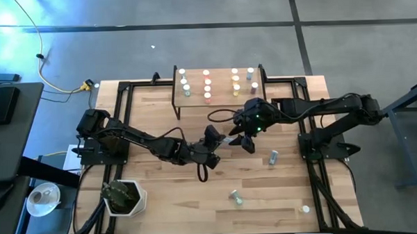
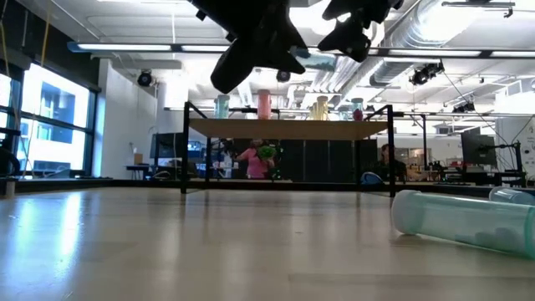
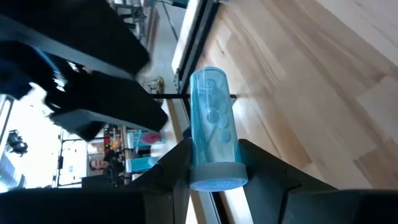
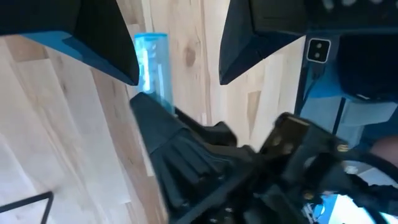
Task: Pick and place medicine bottles onto shelf by color
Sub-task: Align the blue pill bottle with the blue pill bottle
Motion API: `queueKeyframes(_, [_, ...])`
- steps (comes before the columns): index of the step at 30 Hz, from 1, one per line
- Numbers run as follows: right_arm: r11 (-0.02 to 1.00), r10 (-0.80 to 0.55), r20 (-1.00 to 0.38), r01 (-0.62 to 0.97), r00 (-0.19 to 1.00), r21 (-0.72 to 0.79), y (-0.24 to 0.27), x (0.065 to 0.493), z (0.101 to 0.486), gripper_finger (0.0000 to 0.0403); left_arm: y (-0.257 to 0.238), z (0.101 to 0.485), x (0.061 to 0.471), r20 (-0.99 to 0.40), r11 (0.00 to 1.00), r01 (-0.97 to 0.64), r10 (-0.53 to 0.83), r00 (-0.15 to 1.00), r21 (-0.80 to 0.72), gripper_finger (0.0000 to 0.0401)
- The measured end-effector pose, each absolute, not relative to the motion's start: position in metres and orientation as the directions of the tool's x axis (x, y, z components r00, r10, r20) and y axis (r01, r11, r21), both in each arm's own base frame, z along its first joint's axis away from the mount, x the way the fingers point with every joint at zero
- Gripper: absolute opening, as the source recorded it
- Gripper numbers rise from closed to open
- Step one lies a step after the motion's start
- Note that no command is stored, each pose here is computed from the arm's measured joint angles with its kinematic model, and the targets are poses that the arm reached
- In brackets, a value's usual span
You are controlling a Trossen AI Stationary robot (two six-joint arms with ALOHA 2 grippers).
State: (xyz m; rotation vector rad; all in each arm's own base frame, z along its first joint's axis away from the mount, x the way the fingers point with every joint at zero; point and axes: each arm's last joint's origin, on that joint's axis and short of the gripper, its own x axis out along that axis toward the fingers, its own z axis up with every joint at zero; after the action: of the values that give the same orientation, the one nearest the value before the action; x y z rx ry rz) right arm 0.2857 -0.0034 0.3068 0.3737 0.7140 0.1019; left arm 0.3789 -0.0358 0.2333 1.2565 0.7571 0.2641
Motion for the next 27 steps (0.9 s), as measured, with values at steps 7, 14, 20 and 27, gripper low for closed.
queueKeyframes(7, [0.921, 0.223, -0.645, 0.06, 0.731, 0.386, -0.008, 0.288, 0.301, 0.0213, -0.036, 0.239, 0.381, -0.316, 0.274, 0.184, 0.59, 0.743, 0.944, 0.011])
queueKeyframes(14, [0.914, 0.237, -0.671, 0.073, 0.703, 0.399, -0.008, 0.293, 0.292, 0.0213, -0.036, 0.243, 0.383, -0.282, 0.224, 0.182, 0.595, 0.753, 0.957, 0.0111])
queueKeyframes(20, [0.909, 0.259, -0.666, 0.056, 0.7, 0.412, -0.007, 0.293, 0.292, 0.019, -0.035, 0.243, 0.383, -0.283, 0.211, 0.194, 0.594, 0.753, 0.958, 0.0111])
queueKeyframes(27, [0.908, 0.258, -0.666, 0.059, 0.699, 0.414, -0.007, 0.293, 0.292, 0.0122, -0.036, 0.243, 0.383, -0.283, 0.187, 0.213, 0.593, 0.754, 0.959, 0.0111])
